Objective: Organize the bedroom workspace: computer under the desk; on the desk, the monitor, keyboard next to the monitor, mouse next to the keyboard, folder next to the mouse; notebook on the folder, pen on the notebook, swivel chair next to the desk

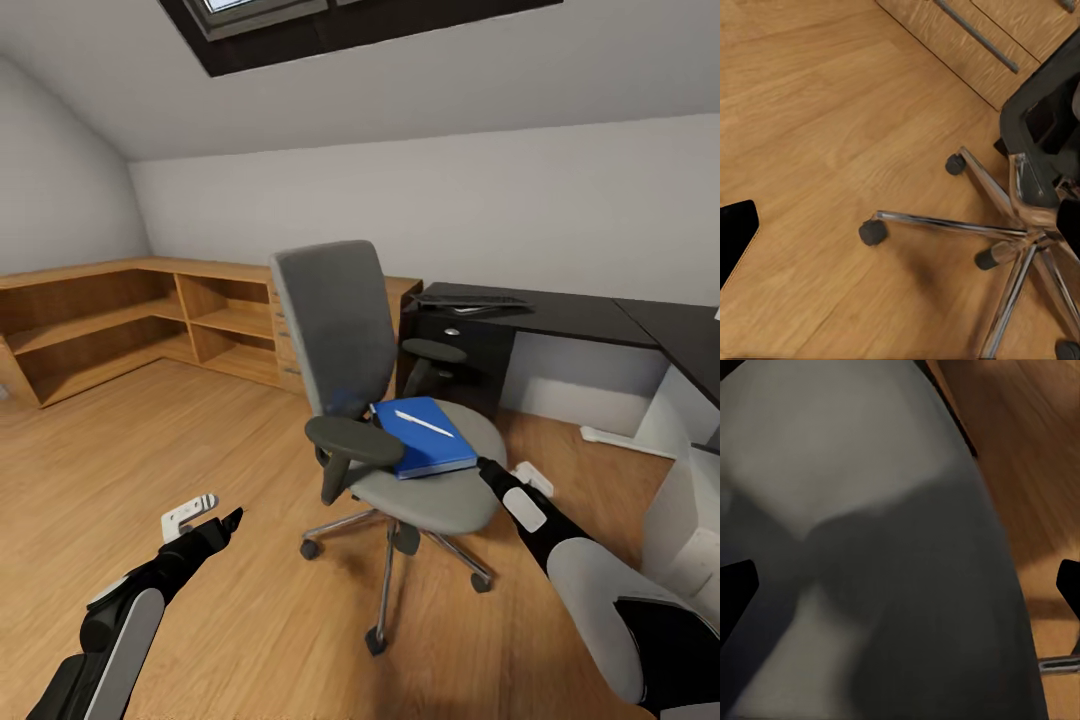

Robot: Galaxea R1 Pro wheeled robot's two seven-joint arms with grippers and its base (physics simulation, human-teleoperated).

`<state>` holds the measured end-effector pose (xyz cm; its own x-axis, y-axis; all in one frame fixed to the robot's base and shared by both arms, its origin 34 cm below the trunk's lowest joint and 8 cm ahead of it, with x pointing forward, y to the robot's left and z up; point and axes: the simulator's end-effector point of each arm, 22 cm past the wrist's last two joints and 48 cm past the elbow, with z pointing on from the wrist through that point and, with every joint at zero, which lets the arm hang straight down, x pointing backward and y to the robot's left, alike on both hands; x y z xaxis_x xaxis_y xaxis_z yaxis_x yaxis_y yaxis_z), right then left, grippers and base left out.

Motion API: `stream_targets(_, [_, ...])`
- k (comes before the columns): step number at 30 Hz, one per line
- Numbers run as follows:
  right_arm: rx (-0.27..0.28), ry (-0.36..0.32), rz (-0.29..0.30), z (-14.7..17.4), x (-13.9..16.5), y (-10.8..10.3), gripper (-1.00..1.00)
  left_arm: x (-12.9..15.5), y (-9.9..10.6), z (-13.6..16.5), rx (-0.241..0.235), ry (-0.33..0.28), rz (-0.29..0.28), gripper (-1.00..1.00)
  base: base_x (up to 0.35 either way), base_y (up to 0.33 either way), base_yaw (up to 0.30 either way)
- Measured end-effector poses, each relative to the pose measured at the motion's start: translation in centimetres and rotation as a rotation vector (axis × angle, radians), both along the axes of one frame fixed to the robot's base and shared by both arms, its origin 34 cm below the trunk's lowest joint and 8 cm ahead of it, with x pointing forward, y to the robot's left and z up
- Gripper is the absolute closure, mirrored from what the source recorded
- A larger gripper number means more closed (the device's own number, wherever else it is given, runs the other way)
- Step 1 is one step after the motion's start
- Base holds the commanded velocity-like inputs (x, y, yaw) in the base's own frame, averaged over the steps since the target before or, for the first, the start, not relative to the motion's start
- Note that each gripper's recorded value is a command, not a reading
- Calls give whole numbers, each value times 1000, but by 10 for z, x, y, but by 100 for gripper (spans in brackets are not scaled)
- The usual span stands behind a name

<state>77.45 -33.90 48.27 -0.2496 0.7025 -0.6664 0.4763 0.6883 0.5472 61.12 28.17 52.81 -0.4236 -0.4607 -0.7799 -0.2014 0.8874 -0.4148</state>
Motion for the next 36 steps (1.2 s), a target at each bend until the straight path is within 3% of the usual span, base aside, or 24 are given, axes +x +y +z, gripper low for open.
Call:
stream_targets(16, [-4,-12,0,1,6,-1,-100,0,-1,-9,-1,19,-2,-100,0,0,190])
stream_targets(28, [-1,3,3,-7,3,1,-100,-1,-2,-16,-1,34,-4,-100,-214,0,18])
stream_targets(36, [0,2,8,-8,3,4,-100,-1,-2,-17,-1,36,-3,-100,-7,0,0])
